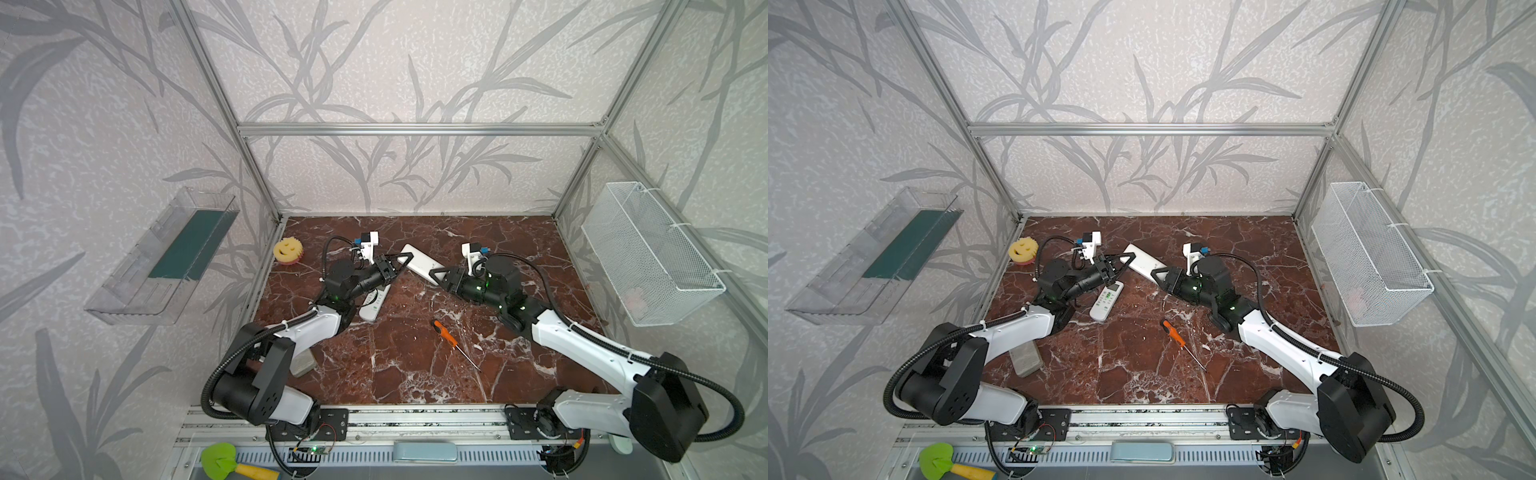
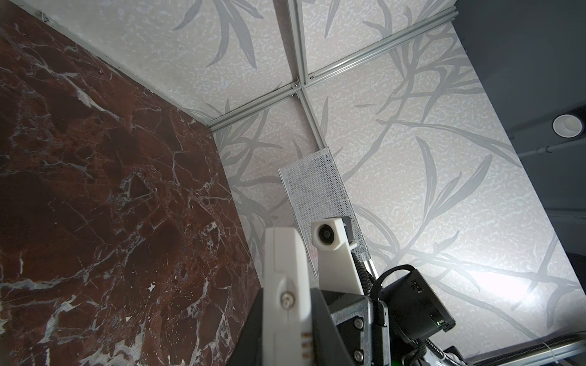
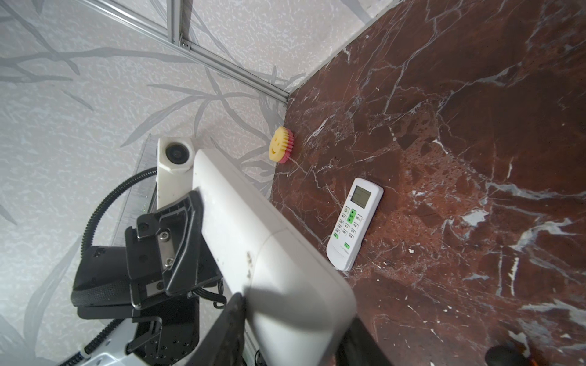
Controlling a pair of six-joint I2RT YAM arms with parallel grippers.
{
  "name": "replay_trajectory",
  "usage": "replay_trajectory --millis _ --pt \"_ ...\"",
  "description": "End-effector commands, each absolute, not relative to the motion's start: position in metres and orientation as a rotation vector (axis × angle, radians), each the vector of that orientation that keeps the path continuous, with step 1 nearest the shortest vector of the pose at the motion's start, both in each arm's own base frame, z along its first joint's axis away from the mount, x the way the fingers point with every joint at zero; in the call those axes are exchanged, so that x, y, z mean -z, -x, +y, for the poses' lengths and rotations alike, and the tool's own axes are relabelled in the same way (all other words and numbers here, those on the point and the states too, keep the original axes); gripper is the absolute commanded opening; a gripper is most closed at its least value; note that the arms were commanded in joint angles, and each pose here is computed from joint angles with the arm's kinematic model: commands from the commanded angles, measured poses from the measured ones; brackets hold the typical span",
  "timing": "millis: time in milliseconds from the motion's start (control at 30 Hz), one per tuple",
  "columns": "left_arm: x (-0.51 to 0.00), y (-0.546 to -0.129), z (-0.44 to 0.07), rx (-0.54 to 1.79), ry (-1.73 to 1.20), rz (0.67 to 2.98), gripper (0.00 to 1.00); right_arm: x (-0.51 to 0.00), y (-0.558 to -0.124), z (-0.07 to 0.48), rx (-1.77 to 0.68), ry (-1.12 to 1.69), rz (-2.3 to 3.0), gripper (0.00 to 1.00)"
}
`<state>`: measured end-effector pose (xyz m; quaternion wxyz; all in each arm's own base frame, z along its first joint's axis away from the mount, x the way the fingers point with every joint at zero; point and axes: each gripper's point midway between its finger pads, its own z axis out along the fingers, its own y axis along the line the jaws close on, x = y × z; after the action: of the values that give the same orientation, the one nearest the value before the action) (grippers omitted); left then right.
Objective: Unload the batteries from the remote control
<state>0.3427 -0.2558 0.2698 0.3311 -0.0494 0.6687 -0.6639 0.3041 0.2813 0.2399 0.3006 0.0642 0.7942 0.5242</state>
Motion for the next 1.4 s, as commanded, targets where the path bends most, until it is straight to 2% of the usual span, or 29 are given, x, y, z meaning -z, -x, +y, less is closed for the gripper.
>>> replay_trajectory --millis 0,133,233,400,667,1033,1267,1367 --pt "-0.301 -0.334 -0.258 1.766 0.047 1.666 0.0 -0.24 -0.305 0.285 -1.409 -0.157 2.098 0.38" --pt "-0.297 -0.332 -0.258 1.735 0.042 1.694 0.0 -0.235 -0.305 0.283 -1.404 -0.175 2.106 0.32" --pt "-0.297 -0.33 -0.257 1.715 0.032 1.706 0.0 -0.233 -0.304 0.282 -1.407 -0.188 2.108 0.32" --pt "-0.297 -0.328 -0.256 1.69 0.025 1.719 0.0 -0.228 -0.303 0.277 -1.375 -0.207 2.12 0.41" --pt "-0.293 -0.326 -0.254 1.649 0.012 1.746 0.0 -0.221 -0.299 0.266 -1.303 -0.219 2.152 0.34" --pt "-0.289 -0.326 -0.254 1.596 -0.008 1.785 0.0 -0.228 -0.297 0.268 -1.35 -0.233 2.124 0.33" --pt "-0.281 -0.329 -0.253 1.582 0.01 1.799 0.0 -0.237 -0.295 0.268 -1.377 -0.228 2.095 0.34" --pt "-0.28 -0.33 -0.252 1.576 0.018 1.796 0.0 -0.238 -0.294 0.266 -1.377 -0.234 2.091 0.4"
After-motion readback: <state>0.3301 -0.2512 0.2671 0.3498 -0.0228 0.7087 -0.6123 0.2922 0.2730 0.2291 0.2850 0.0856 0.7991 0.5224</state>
